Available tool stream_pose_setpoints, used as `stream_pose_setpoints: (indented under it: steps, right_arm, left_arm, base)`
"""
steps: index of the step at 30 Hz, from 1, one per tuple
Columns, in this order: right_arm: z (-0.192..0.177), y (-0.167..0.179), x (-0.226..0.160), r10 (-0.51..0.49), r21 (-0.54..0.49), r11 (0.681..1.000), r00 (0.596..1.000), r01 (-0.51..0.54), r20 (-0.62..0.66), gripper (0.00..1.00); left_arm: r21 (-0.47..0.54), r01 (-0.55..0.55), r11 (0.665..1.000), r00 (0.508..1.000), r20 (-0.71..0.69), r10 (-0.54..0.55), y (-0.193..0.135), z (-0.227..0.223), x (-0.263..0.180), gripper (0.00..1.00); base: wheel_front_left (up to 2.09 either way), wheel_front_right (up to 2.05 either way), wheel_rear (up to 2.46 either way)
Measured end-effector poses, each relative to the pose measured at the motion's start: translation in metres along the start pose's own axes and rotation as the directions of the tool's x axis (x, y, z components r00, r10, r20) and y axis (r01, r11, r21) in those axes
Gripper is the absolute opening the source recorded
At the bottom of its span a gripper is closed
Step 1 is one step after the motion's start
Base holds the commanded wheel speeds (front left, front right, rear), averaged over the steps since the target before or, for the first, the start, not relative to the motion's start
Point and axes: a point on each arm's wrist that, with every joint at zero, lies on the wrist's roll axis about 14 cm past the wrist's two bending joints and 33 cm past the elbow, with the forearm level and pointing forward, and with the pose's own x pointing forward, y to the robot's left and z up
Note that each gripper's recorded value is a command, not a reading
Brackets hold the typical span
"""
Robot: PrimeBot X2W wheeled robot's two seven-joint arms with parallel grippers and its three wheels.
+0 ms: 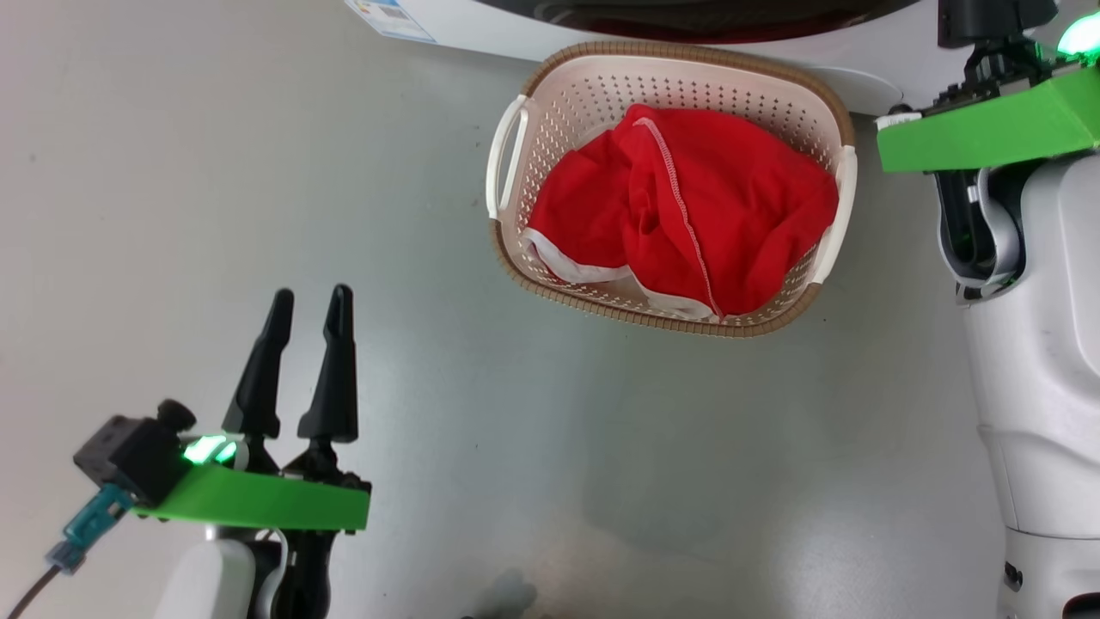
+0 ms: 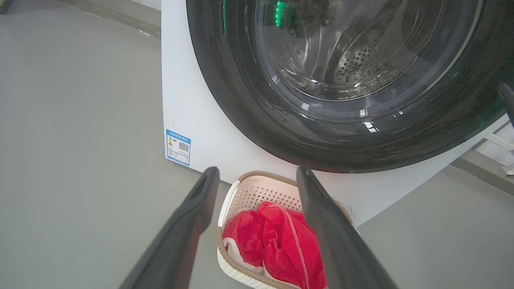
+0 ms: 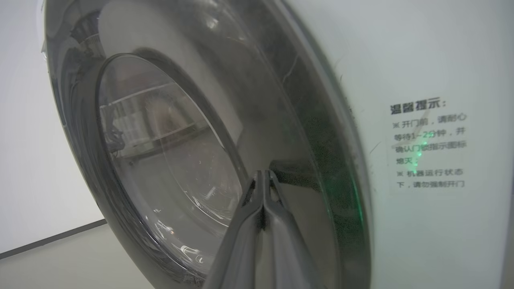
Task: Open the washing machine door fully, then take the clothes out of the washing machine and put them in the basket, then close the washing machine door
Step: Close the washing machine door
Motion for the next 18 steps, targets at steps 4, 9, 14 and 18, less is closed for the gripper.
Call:
stream_pose_setpoints:
  steps: [4,9,14,18]
  right_arm:
    - [0.002,0.0,0.003,0.002,0.007,1.0,1.0,-0.002,0.012,0.0]
    - [0.005,0.0,0.004,0.001,0.026,1.0,1.0,-0.002,0.021,0.0]
    - [0.012,0.005,0.003,0.01,0.026,1.0,1.0,-0.011,0.028,0.0]
    - [0.014,0.012,-0.003,0.023,0.016,1.0,1.0,-0.023,0.009,0.0]
  left_arm:
    - [0.001,0.011,1.0,1.0,0.006,-0.011,-0.003,0.001,0.006,1.0]
    - [-0.001,0.015,1.0,1.0,0.006,-0.015,-0.005,0.002,0.005,1.0]
    - [-0.006,0.026,1.0,1.0,0.014,-0.026,-0.008,0.005,0.004,1.0]
    - [-0.008,0.037,0.999,0.999,0.027,-0.037,-0.01,0.01,0.002,1.0]
  base:
    - [0.0,0.0,0.0]
    - [0.0,0.0,0.0]
    - [0.0,0.0,0.0]
    - [0.0,0.0,0.0]
